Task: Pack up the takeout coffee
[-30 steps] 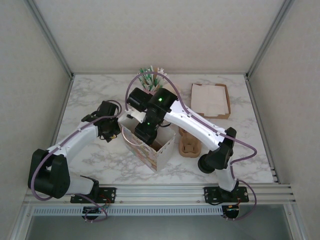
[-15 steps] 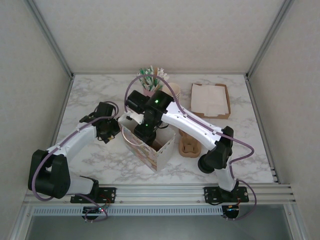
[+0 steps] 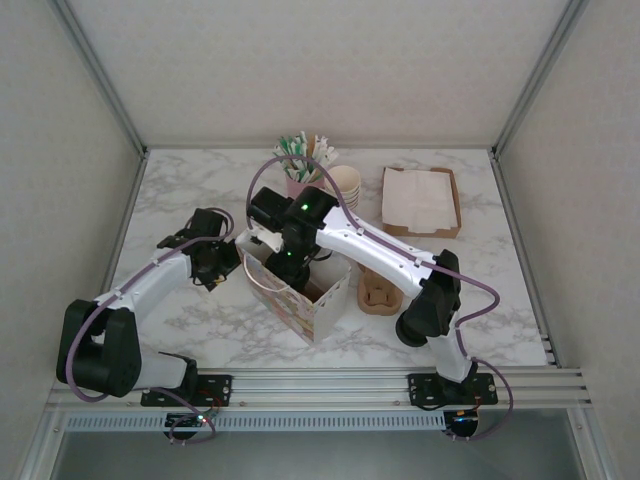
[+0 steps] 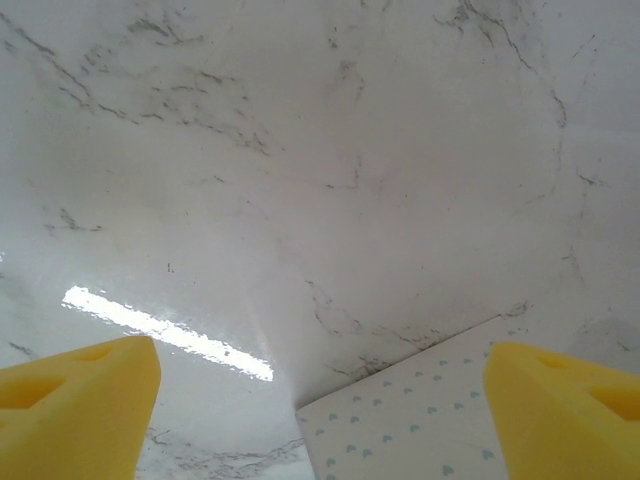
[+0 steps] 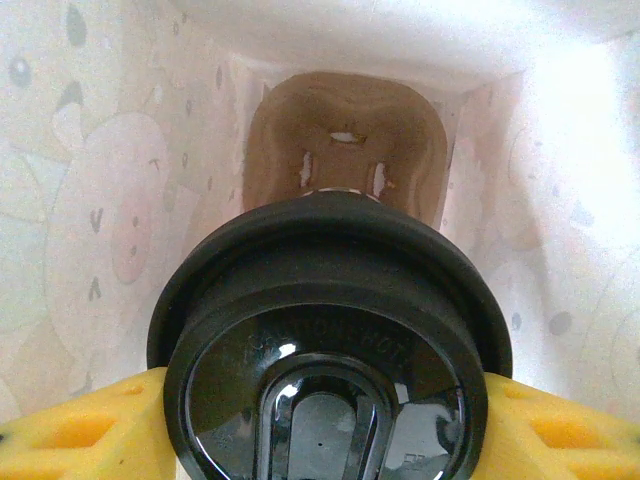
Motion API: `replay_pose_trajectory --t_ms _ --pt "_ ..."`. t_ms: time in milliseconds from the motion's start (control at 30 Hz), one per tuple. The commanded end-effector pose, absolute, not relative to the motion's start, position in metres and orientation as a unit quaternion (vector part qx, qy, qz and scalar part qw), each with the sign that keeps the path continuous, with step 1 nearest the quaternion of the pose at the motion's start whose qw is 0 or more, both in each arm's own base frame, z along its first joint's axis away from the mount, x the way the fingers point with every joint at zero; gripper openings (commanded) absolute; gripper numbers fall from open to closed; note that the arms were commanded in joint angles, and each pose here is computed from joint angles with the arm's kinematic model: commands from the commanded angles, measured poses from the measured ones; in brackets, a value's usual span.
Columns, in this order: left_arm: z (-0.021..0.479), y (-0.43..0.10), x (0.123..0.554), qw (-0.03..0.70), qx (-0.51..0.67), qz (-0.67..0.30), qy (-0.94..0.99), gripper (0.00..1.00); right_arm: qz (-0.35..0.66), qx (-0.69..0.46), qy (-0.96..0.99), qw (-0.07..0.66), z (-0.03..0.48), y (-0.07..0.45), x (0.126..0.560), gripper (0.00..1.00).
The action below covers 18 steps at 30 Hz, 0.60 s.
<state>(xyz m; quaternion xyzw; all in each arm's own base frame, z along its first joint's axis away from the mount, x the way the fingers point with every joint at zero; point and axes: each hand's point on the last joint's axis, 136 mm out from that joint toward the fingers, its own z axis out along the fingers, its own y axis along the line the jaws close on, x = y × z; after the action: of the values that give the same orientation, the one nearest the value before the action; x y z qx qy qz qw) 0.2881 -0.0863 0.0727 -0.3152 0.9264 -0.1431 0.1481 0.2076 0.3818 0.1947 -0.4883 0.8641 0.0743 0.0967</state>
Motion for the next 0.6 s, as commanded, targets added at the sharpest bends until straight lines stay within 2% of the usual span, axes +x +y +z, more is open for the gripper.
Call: replay_pose_trajectory --t_ms 0,567 --pt "0.067 -0.084 0.285 0.143 -0.321 -0.142 0.926 0.83 0.078 -0.480 0.868 0.098 0.187 0.386 0.212 0.59" --pt "0.060 -0.070 0.282 0.150 -0.334 -0.119 0.923 0.80 0.078 -0.477 0.872 0.081 0.158 0.395 0.212 0.59"
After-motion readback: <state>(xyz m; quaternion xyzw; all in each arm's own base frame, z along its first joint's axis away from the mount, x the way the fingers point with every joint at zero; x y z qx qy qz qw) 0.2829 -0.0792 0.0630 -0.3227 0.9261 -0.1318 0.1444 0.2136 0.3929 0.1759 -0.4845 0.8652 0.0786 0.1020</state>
